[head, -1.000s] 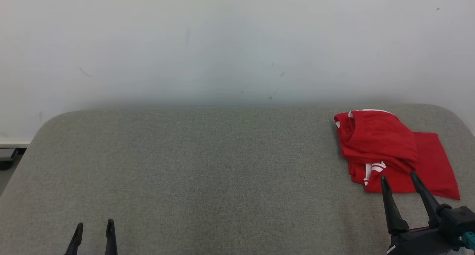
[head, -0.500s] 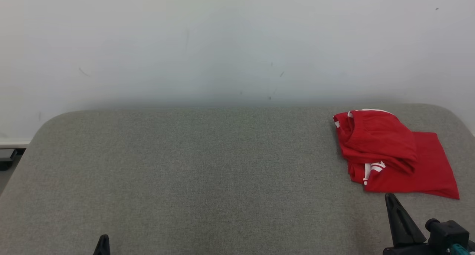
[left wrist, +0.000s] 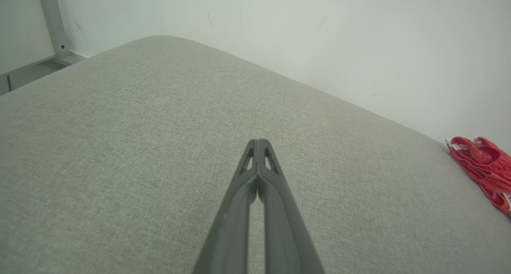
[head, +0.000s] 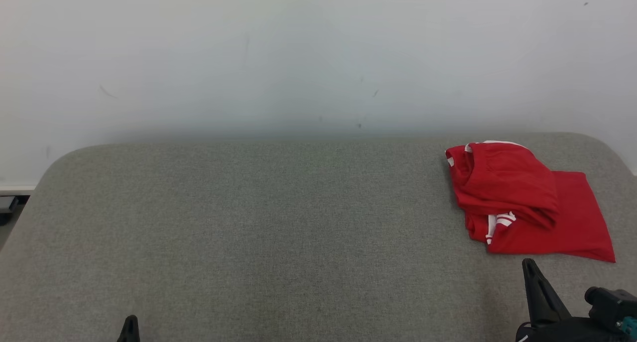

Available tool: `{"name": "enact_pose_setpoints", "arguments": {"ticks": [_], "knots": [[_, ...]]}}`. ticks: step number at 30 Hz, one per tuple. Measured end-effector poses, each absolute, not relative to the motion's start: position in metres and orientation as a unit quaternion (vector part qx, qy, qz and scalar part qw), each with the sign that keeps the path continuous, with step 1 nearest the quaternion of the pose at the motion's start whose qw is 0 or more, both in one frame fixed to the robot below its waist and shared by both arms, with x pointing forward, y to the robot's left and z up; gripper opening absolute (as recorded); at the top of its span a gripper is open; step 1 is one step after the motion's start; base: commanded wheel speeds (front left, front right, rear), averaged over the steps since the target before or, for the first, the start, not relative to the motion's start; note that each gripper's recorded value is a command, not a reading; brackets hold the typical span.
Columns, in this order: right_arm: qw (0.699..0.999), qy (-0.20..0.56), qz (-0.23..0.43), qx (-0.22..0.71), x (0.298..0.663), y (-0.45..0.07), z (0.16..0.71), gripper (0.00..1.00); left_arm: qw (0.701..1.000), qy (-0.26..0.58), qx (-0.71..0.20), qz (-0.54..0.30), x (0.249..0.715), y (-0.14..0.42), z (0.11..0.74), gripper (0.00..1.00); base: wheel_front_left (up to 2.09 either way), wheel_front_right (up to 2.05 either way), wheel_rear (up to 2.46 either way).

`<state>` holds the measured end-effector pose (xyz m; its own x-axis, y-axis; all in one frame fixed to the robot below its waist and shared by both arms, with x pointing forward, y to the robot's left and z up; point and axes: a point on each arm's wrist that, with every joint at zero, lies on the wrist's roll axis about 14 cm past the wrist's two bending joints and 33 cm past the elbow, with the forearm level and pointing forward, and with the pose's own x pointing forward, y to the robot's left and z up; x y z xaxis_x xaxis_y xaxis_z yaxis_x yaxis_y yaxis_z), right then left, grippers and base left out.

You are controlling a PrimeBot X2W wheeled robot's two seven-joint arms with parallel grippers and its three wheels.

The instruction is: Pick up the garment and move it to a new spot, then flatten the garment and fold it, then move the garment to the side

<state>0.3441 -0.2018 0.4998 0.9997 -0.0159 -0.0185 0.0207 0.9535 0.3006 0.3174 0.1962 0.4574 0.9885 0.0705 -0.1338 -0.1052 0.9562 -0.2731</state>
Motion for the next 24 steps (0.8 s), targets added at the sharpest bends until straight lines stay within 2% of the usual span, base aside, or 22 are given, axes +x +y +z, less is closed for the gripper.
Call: {"name": "enact_pose_setpoints", "arguments": {"ticks": [24], "knots": [[0.942, 0.048, -0.038, 0.329, 0.356, -0.208, 0.484, 0.0, 0.941, 0.084, -0.321, 0.06, 0.336, 0.198, 0.455, 0.0, 0.0, 0.0, 0.0]]}}
